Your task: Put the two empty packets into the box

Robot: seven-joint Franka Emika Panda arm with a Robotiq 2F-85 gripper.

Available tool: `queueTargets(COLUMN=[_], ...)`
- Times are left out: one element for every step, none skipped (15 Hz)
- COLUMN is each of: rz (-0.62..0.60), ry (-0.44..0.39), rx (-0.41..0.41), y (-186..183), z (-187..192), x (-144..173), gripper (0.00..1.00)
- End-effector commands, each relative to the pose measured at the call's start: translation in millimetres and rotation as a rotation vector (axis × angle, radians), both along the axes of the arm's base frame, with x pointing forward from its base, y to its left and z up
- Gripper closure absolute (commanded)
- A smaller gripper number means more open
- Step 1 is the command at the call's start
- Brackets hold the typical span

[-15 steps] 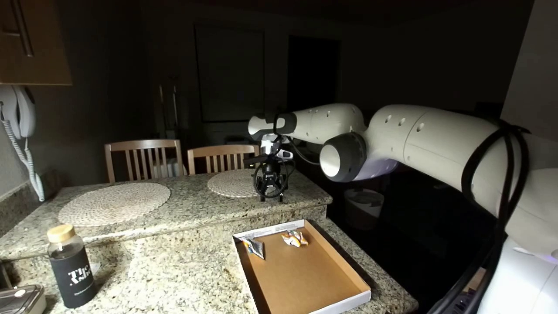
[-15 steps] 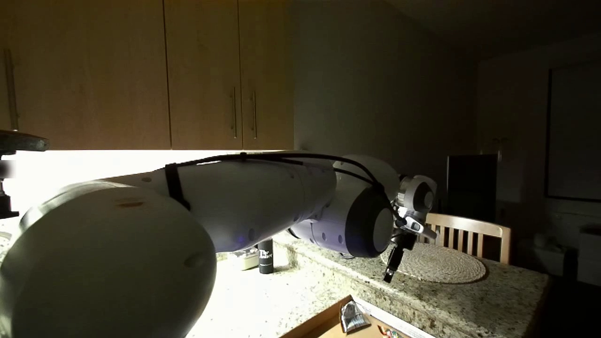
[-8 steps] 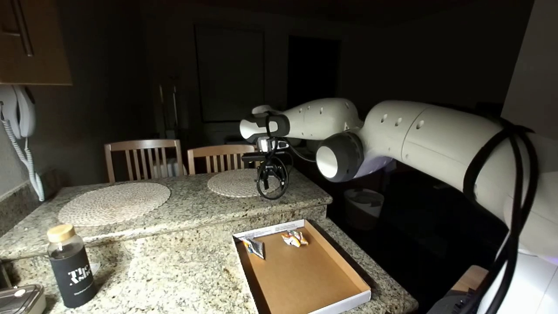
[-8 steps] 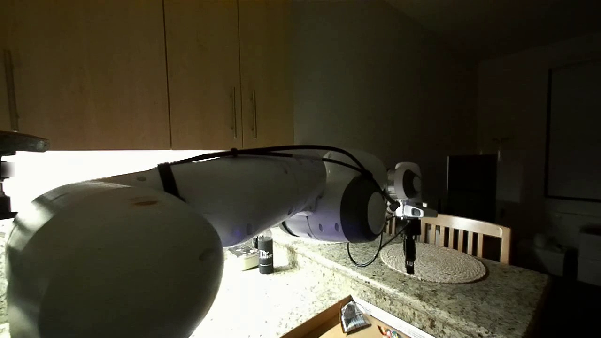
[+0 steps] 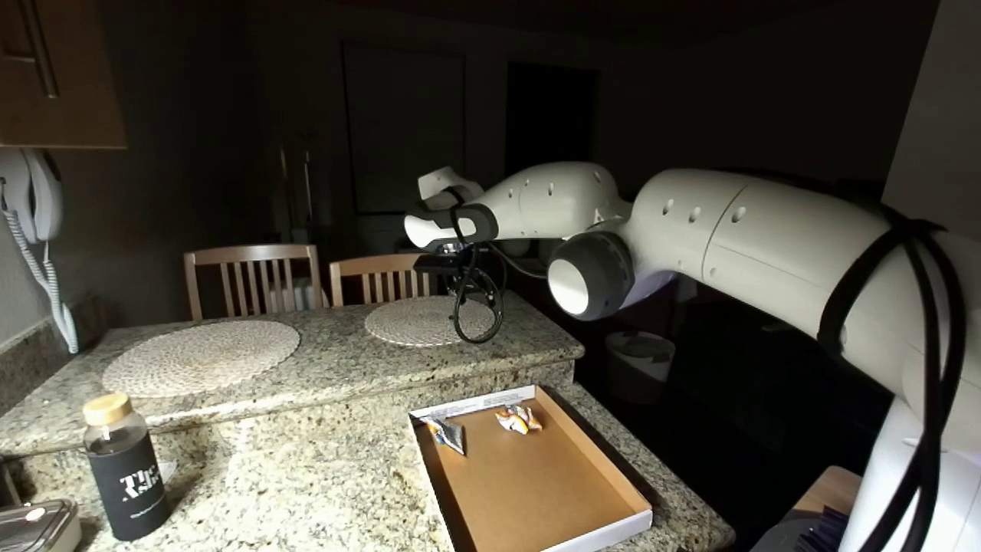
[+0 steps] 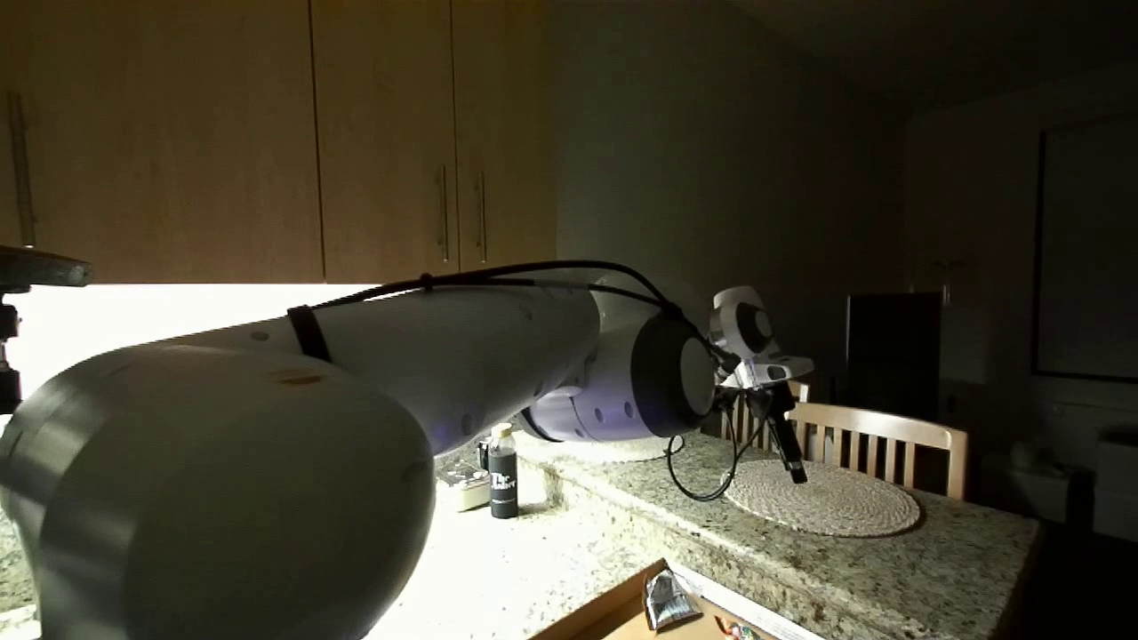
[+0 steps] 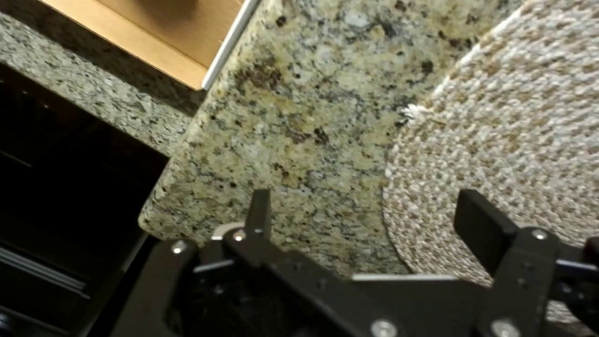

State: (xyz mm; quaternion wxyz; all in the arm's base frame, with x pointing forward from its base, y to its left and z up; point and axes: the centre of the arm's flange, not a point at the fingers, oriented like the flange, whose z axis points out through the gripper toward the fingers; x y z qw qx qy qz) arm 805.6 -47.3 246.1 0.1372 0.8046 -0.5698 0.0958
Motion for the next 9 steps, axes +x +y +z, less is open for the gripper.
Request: queueTargets(rz=[0.107, 0.143, 0.187, 0.220, 0.257, 0.290, 0.316, 0.248, 0.268], ry=[-0.099, -0.129, -0.161, -0.179, -0.186, -0.195, -0.193, -0.182, -0.184], rx=[0.055, 0.081, 0.093, 0.105, 0.121, 0.142, 0.170, 0.103, 0.123], y=[-19, -25, -34, -43, -54, -67, -80, -63, -76], z=[18, 21, 22, 24, 26, 27, 28, 24, 24], x=[-69, -65, -60, -56, -53, -51, -50, 18, 16], gripper=[0.00, 0.00, 0.00, 0.00, 0.00, 0.00, 0.00, 0.00, 0.00])
